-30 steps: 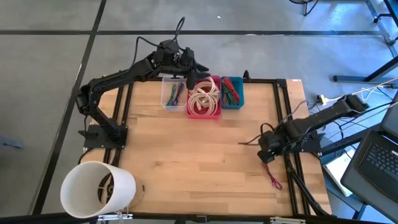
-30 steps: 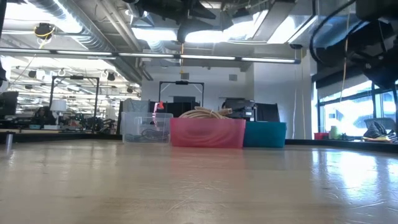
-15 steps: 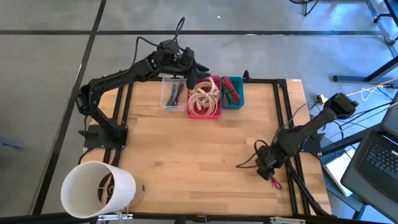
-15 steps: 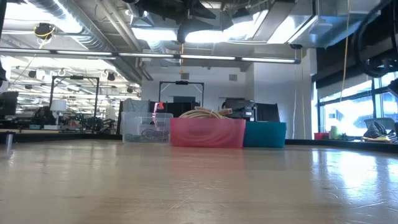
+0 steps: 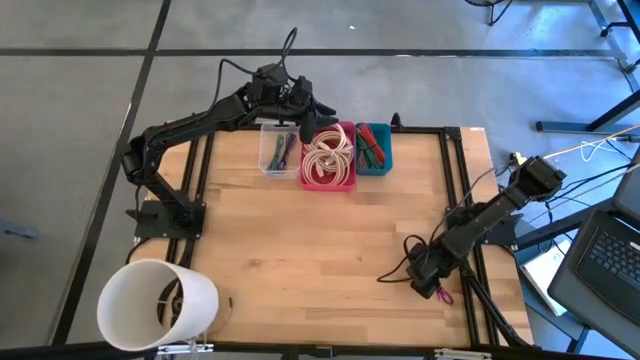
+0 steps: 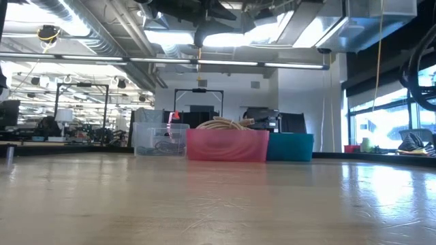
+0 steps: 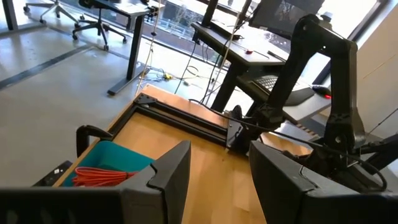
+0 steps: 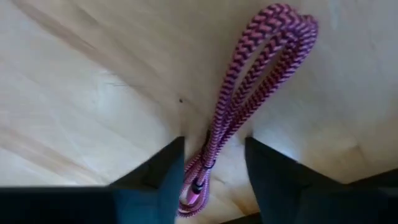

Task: Pick & Place USB Port
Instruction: Put the pink patterned USB cable into the transparent bin

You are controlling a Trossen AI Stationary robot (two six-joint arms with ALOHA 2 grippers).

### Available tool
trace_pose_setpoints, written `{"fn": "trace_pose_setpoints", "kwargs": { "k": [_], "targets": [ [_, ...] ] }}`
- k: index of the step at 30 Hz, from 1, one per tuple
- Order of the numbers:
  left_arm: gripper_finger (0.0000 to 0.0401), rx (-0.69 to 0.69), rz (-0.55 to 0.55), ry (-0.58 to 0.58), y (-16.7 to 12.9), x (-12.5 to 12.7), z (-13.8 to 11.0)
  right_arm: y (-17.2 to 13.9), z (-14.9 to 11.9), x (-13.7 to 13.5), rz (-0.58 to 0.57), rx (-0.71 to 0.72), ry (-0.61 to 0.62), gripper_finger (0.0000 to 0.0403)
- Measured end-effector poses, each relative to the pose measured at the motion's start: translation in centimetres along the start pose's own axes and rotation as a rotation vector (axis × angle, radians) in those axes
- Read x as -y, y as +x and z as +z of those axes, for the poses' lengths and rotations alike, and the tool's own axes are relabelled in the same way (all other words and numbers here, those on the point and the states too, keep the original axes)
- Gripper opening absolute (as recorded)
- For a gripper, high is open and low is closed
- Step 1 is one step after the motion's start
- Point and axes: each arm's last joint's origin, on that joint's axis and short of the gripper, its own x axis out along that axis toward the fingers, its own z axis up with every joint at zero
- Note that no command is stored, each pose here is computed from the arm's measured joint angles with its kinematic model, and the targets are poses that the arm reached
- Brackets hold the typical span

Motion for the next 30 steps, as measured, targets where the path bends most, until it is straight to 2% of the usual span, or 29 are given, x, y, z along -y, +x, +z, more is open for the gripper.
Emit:
{"fn": "trace_pose_setpoints", "kwargs": {
  "k": [3, 7, 11, 15, 19, 23, 27, 30],
  "targets": [
    [0.0157, -0.004, 0.001, -0.011, 0.0, 0.0, 0.0, 0.1, 0.0, 0.1, -0.014, -0.001, 0.006, 0.0130],
    [0.0157, -0.006, 0.001, -0.012, 0.0, 0.0, -0.1, -0.1, 0.0, 0.1, 0.005, 0.005, -0.004, 0.0028],
    [0.0157, -0.007, 0.000, -0.012, 0.0, 0.0, -0.1, -0.9, 0.0, -0.5, 0.065, 0.066, -0.023, 0.0014],
    [0.0157, -0.007, -0.003, -0.012, 0.0, 0.0, -0.1, -3.4, 0.4, -0.7, 0.141, 0.170, 0.004, 0.0012],
    [0.0157, -0.013, -0.025, -0.013, -0.1, 0.0, -0.1, -8.1, 1.2, -0.2, 0.167, 0.380, 0.068, 0.0012],
    [0.0157, -0.016, -0.052, -0.015, -0.1, 0.1, 0.0, -14.0, 1.7, 0.6, 0.190, 0.659, 0.068, 0.0012],
    [0.0157, 0.036, -0.079, -0.031, 0.0, 0.6, 0.5, -20.0, 2.2, 1.4, 0.191, 1.001, -0.050, 0.0012],
    [0.0157, 0.098, -0.137, -0.003, 0.5, 2.1, 0.9, -24.4, 3.0, 1.6, 0.230, 1.232, -0.135, 0.0012]
  ]
}}
